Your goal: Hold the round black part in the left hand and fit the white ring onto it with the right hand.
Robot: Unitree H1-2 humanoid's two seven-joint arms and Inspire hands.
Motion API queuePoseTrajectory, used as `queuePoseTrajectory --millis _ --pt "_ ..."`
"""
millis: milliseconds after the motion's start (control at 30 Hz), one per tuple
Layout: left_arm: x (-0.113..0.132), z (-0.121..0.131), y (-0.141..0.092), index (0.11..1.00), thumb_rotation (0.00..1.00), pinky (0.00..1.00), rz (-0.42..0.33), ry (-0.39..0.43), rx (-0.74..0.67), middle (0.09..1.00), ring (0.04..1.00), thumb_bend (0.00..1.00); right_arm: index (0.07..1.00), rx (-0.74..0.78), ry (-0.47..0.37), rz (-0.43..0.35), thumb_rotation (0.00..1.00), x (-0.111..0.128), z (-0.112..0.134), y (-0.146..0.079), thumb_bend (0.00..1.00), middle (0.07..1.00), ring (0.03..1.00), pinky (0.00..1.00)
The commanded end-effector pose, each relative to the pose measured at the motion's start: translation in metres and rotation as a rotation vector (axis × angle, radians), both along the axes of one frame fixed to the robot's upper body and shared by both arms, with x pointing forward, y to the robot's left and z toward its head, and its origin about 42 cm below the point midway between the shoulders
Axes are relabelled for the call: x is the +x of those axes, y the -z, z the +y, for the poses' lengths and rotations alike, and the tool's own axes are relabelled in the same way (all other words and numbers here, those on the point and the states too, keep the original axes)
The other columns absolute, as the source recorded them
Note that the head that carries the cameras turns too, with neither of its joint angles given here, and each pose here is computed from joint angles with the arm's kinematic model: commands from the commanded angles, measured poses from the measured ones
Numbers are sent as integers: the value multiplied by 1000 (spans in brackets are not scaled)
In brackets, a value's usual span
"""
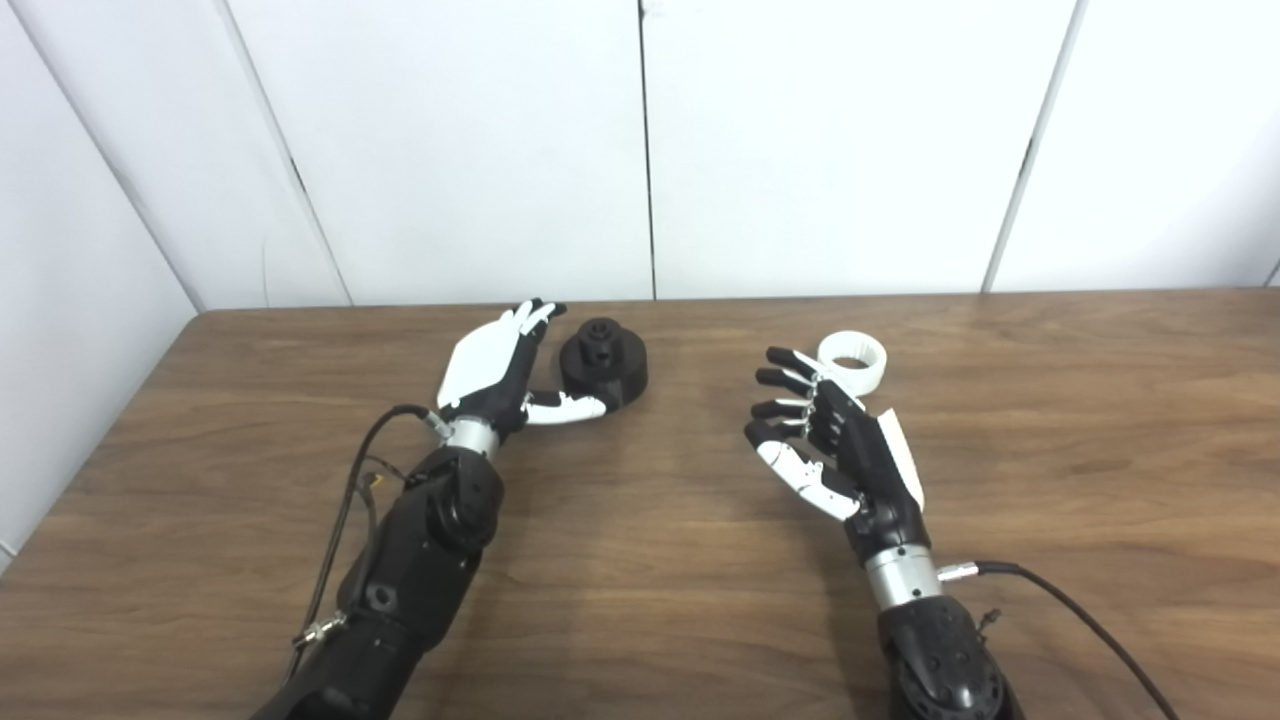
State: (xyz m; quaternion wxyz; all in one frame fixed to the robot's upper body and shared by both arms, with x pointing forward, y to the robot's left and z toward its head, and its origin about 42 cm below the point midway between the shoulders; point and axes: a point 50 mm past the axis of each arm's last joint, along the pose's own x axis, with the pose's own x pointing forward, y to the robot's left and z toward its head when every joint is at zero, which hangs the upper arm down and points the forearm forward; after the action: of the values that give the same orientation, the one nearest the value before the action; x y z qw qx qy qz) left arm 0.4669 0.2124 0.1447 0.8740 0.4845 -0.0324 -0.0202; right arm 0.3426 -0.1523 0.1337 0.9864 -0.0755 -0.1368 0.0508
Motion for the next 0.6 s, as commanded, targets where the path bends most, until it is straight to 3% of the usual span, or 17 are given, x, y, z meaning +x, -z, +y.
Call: queuePoseTrajectory --millis 0,567 --pt "22 -7 -37 910 473 919 -113 4 15 1000 1000 963 823 -56 18 50 422 -13 -17 21 561 781 663 569" --pt "33 -1 -29 920 475 935 -64 -49 79 1000 1000 984 824 -46 20 56 405 -15 -19 20 553 787 657 562"
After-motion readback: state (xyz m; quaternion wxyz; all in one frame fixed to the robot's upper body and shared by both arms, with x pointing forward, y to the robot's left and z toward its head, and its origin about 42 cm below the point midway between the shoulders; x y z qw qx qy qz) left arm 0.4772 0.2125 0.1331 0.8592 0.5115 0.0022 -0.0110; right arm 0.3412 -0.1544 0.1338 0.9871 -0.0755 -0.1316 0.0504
